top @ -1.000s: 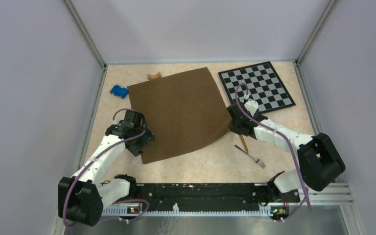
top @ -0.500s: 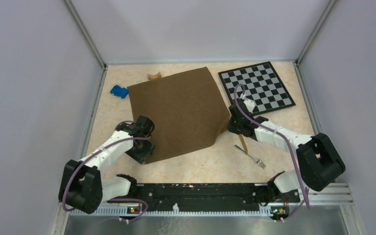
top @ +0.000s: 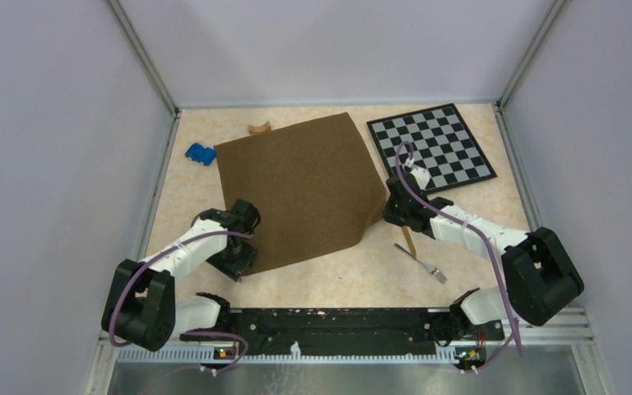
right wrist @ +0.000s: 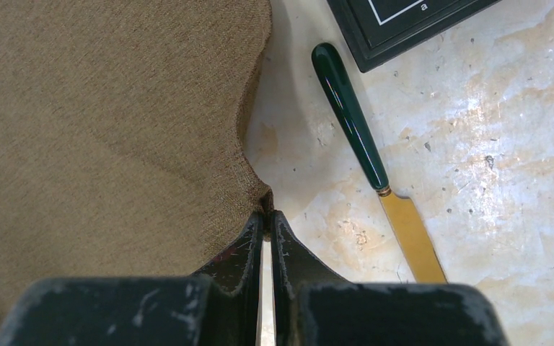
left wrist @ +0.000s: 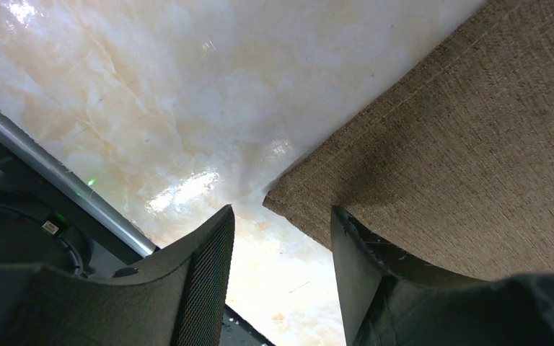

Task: Fold the napkin into a case and place the utensils inside
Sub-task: Pick up the flattened napkin from the center of the board.

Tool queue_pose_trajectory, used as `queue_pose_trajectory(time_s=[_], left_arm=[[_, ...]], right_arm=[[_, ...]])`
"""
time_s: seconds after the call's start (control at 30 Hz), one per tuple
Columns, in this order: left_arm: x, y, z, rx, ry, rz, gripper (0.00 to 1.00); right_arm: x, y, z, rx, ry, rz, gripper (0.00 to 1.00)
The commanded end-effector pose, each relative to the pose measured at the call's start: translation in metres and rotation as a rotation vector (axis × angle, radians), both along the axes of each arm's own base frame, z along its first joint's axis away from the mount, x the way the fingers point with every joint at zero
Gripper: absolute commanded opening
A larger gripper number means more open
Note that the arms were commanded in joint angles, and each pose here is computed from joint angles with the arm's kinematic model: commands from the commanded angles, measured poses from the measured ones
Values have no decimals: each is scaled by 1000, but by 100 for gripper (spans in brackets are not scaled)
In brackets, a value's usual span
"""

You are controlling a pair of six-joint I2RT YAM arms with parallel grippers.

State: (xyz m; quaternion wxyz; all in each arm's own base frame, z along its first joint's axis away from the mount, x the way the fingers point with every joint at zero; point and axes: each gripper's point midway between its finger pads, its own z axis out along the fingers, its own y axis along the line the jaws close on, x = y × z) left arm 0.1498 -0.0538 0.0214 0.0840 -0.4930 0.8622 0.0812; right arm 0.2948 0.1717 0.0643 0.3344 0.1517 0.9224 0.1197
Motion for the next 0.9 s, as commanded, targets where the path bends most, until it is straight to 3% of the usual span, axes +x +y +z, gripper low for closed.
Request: queue_pose_trajectory(time_s=[0.0, 0.17, 0.33, 0.57, 0.63, 0.73, 0.87], left_arm=[[1, 0, -10, -2, -14, 17, 57], [-5, 3, -23, 20, 24, 34, 56], [-4, 8, -31, 52, 21, 39, 47], [12, 18, -25, 96, -86, 3, 8], [21, 19, -13, 97, -145, -20, 0], [39, 19, 21, 92, -270, -70, 0], [63, 14, 109, 65, -532, -207, 0]], right_arm=[[5, -1, 13, 17, -46, -10, 0], [3, 0, 13, 22, -42, -2, 0], [0, 2, 12, 30, -37, 17, 0], [-5, 9, 16, 48, -45, 95, 0], [-7, 17, 22, 65, -61, 158, 0], [-13, 39, 44, 132, -124, 331, 0], [-31, 66, 104, 236, -258, 559, 0]])
